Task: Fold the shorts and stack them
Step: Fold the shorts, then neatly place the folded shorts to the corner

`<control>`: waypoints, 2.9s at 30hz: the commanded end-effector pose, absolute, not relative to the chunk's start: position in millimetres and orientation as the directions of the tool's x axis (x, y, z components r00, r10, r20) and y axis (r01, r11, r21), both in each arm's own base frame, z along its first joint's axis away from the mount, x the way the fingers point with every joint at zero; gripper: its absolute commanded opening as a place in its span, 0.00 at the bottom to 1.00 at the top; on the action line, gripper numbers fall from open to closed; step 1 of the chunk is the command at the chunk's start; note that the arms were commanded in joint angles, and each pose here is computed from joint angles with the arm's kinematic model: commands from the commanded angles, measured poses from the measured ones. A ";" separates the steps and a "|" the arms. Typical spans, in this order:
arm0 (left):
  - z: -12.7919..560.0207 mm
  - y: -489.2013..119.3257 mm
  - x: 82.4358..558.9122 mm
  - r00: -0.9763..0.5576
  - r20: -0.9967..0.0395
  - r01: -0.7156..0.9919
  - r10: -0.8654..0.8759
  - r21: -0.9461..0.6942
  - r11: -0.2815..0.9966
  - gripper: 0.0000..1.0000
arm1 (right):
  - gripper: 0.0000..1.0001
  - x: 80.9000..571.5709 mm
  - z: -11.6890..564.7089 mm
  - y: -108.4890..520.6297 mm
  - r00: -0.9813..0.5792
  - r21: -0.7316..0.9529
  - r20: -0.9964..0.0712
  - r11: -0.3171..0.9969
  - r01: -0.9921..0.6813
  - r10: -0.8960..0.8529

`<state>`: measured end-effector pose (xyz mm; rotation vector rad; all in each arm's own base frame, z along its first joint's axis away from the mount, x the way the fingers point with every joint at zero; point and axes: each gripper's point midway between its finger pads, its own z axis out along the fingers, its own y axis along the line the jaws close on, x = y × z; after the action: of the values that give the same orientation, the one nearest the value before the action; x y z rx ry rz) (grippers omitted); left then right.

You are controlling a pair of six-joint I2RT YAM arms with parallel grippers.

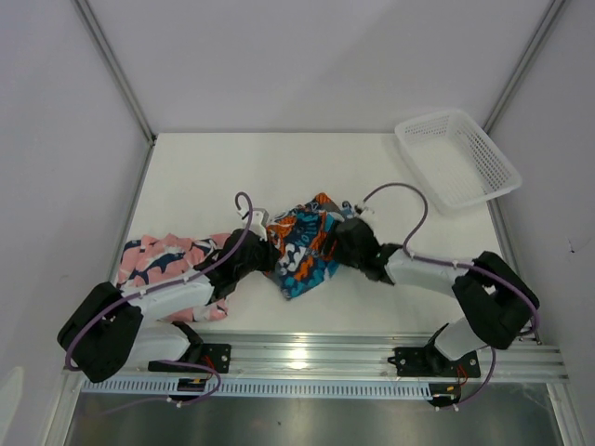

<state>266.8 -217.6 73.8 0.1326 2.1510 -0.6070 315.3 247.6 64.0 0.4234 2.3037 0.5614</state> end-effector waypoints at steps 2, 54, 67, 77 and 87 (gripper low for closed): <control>97.1 -200.1 271.4 -0.572 -0.801 0.239 -0.177 -0.369 0.898 0.00 | 0.75 223.7 42.3 251.0 -0.764 0.491 -0.504 0.861 0.130 0.403; 52.8 -143.6 270.8 -0.739 -0.637 0.053 -0.219 -0.379 0.924 0.99 | 0.60 316.2 23.8 269.8 -0.873 0.503 -0.487 0.811 -0.300 -0.021; 59.9 -135.4 286.4 -0.701 -0.679 0.027 -0.220 -0.333 0.943 0.99 | 0.10 312.9 21.8 233.9 -0.876 0.458 -0.483 0.854 -0.248 0.005; 48.3 -165.1 314.7 -0.730 -0.643 0.066 -0.231 -0.403 0.913 0.99 | 0.10 302.9 17.5 222.2 -0.878 0.462 -0.478 0.852 -0.246 0.006; 32.4 -186.1 319.0 -0.774 -0.588 0.093 -0.233 -0.470 0.878 0.65 | 0.08 304.0 20.1 225.9 -0.880 0.482 -0.475 0.839 -0.250 0.011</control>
<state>313.2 -176.4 28.2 -0.0995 2.3885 -0.5642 306.9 230.5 20.9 -0.1587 2.5451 0.7725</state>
